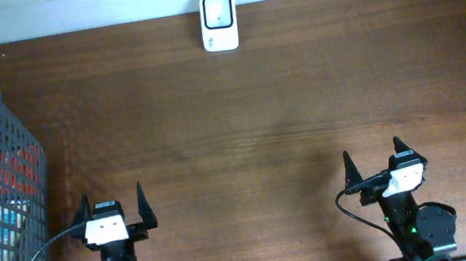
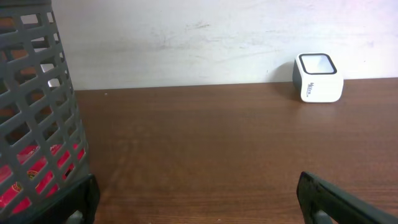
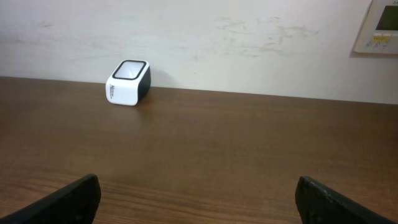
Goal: Scan the item barcode
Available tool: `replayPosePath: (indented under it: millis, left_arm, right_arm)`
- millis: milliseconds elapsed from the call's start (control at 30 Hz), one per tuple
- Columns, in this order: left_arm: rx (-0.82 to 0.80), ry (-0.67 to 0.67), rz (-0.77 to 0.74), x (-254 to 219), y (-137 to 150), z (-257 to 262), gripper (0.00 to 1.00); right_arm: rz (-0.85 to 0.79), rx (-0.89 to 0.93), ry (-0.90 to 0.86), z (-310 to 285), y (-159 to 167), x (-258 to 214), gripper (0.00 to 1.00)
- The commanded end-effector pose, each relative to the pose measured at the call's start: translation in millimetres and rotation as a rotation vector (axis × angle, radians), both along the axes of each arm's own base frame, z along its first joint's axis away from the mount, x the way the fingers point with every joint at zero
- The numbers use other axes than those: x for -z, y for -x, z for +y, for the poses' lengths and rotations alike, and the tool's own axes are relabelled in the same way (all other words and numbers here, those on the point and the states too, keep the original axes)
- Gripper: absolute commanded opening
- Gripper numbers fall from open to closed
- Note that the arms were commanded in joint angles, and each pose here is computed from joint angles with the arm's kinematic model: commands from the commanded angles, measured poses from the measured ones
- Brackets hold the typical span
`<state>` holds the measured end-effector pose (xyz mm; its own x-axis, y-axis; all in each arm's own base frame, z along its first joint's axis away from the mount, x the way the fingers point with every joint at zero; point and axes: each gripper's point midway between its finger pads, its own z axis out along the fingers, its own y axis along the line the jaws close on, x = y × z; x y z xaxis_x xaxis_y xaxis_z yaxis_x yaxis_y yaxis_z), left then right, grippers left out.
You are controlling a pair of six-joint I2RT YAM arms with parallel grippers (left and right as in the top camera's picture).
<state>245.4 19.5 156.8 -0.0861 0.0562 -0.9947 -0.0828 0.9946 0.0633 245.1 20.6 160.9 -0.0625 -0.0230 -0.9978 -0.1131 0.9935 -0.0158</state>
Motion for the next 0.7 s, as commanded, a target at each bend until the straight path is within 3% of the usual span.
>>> replayPosePath:
  millis: [0,667]
  left_arm:
    - [0.014,-0.015,0.002,1.1,0.1,-2.5,0.99]
    - [0.03,-0.013,0.002,1.0,-0.1,-5.3,0.99]
  right_arm:
    - [0.006,0.008,-0.012,-1.7,-0.1,3.0,0.99]
    - [0.006,0.008,-0.012,-1.6,-0.1,3.0,0.99]
